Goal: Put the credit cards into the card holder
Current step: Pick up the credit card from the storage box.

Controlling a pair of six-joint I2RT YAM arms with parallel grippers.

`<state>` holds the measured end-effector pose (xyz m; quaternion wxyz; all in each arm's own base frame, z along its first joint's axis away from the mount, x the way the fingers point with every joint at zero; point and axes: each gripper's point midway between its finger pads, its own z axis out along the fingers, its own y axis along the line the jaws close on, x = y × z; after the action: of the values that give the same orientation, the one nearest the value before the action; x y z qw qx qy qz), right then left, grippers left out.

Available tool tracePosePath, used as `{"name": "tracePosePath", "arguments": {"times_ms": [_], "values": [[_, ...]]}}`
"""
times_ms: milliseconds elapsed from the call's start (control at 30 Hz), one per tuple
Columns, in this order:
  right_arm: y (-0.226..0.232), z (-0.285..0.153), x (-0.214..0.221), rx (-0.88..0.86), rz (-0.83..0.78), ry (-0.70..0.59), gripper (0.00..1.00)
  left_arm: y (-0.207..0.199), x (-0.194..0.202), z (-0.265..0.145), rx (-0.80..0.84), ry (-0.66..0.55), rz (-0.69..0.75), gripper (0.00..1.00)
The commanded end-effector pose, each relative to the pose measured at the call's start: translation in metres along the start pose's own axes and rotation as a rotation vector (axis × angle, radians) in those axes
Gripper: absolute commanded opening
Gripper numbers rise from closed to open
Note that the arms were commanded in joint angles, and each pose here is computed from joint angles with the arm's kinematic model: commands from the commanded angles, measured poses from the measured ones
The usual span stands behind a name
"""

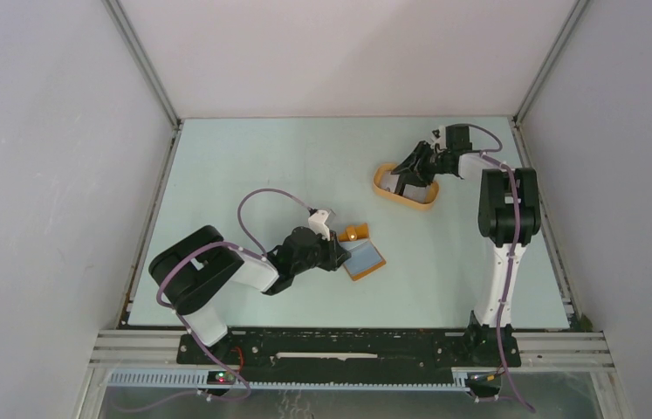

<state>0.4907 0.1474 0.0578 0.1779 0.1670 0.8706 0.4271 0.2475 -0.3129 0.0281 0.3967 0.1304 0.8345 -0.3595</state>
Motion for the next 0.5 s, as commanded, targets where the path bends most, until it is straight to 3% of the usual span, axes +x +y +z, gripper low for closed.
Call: {"name": "tracePosePath", "arguments": {"times_ms": [0, 467], "values": [[0.021, -0.019, -0.008, -0.043, -0.057, -0.035, 0.5, 0.0, 0.001, -0.003, 0.004, -0.012, 0.003, 0.21], [0.012, -0.029, -0.014, -0.039, -0.04, -0.054, 0.32, -0.001, 0.0, -0.003, 0.003, -0.014, 0.002, 0.21]]}}
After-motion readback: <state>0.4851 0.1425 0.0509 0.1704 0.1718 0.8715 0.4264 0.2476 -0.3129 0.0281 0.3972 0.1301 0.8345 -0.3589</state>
